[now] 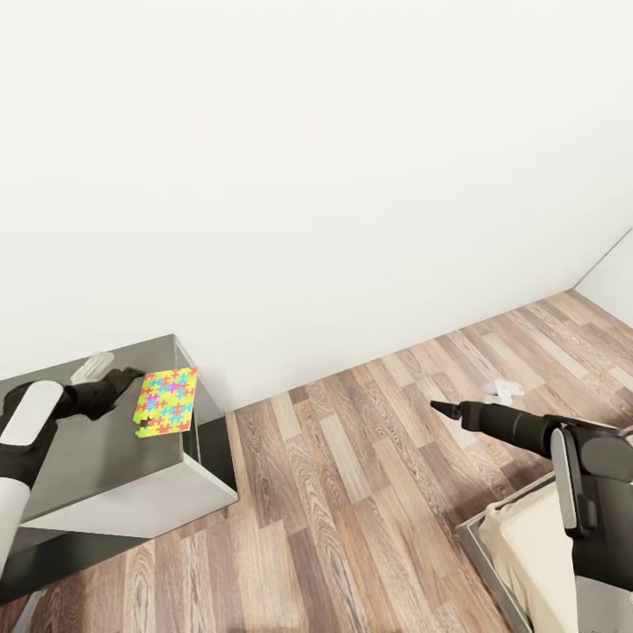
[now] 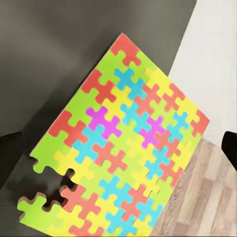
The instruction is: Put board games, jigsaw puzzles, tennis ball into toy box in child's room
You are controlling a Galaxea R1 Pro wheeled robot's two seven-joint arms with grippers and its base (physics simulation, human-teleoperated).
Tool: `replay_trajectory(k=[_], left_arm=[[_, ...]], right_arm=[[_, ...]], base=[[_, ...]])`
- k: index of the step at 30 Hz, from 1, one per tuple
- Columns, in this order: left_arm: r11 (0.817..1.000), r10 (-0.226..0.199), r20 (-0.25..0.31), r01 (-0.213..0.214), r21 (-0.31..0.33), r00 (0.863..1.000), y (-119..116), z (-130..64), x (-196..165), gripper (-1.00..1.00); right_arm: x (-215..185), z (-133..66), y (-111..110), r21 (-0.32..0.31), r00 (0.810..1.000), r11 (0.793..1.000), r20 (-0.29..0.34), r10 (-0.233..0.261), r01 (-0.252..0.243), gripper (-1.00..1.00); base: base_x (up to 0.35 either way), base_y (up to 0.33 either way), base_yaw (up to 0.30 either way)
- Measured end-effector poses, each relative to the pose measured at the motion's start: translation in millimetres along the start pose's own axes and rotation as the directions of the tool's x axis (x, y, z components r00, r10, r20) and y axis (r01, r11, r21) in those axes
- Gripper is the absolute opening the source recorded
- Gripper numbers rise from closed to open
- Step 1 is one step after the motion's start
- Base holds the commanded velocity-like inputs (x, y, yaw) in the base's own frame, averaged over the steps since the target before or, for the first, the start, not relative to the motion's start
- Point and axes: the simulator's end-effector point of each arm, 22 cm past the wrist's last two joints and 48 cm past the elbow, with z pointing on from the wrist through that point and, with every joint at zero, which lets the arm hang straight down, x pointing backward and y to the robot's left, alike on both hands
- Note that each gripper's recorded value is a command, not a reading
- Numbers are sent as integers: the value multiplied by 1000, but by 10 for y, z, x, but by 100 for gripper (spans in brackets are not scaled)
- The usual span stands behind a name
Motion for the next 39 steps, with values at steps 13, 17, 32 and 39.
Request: replay_trajectory(k=[13,17,32,39], left_arm=[[925,69,91,-97,368,993,-1277,-902,35,100],[897,95,88,-124,425,992,-1537,-1030,249,100],[788,130,-54,-70,612,990,-2451,-1274,1393,100],[737,211,-115,-81,671,971,-2815,-1396,1964,100]], right_arm=[[407,996,-52,58,949,969,-196,247,-240,100],[493,1269,37,35,918,954,-262,298,-299,100],[230,1668,543,-247,859,834,-290,423,-494,100],[-97,1462,983,-495,862,706,-269,429,-506,100]], base=[[0,0,0],[0,0,0],[0,0,0],[0,0,0]])
